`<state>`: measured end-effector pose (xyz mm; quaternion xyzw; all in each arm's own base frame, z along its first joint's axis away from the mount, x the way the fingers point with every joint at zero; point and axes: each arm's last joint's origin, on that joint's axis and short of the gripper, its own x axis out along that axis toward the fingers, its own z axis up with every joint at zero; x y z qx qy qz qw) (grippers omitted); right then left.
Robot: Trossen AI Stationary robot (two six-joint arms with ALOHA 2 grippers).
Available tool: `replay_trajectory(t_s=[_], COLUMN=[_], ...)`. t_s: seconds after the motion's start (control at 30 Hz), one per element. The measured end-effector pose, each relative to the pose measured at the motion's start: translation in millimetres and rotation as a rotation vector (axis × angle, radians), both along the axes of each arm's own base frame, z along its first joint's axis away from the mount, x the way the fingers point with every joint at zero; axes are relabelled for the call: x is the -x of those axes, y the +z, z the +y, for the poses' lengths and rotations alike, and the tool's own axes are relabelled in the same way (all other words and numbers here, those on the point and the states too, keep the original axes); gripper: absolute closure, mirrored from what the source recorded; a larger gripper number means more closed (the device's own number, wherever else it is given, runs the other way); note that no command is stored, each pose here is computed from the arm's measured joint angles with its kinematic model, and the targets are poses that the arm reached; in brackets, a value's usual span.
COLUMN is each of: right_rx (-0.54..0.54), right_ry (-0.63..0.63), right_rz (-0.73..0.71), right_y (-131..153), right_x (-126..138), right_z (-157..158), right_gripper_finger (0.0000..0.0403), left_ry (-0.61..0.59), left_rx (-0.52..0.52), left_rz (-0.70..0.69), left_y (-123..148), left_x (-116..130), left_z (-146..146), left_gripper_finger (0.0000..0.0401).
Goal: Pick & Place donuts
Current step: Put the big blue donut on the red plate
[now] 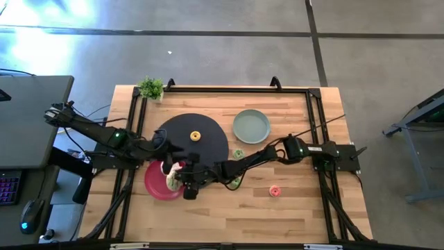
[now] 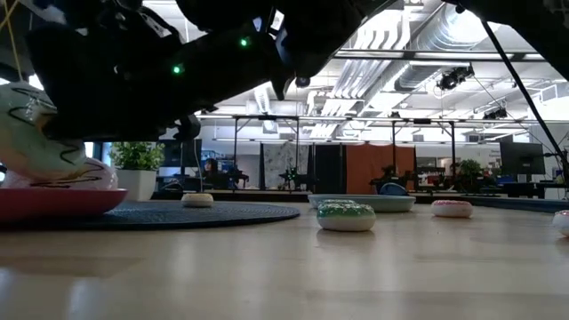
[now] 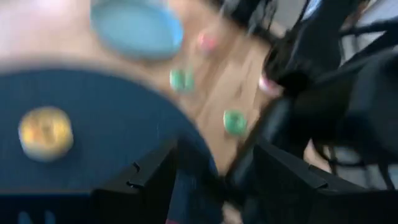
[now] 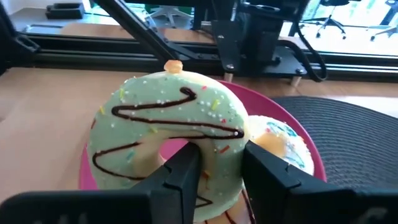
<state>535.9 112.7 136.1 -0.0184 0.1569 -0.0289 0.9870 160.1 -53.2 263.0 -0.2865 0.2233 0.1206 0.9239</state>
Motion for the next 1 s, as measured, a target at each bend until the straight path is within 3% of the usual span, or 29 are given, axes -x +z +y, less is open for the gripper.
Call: replay_trajectory(t_s=[0.27, 0.43, 0.8, 1.0], right_rx=[0.003, 0.002, -0.035, 0.013], right_ry=[-0.009, -0.011, 0.01, 0.026], right_rz=[0.003, 0.006, 0.026, 0.03], right_y=[-0.3, -0.6, -2.0, -2.3], right_x=[0.1, -0.1, -1.8, -1.7], right_z=[-0.5, -1.6, -12.0, -12.0], right_gripper_finger=[0.0303, 0.0304, 0.0304, 0.0304], left_ry=[0.077, 0.104, 0.043, 0.025], left_rx=[0.322, 0.462, 0.531, 0.522], left_rz=[0.385, 0.478, 0.558, 0.604], left_y=[-28.2, -34.2, -44.7, -49.9], left_x=[18.2, 16.1, 0.4, -2.5], left_z=[0.2, -4.1, -14.3, -16.3], left_gripper_finger=[0.0197, 0.0197, 0.0201, 0.0257])
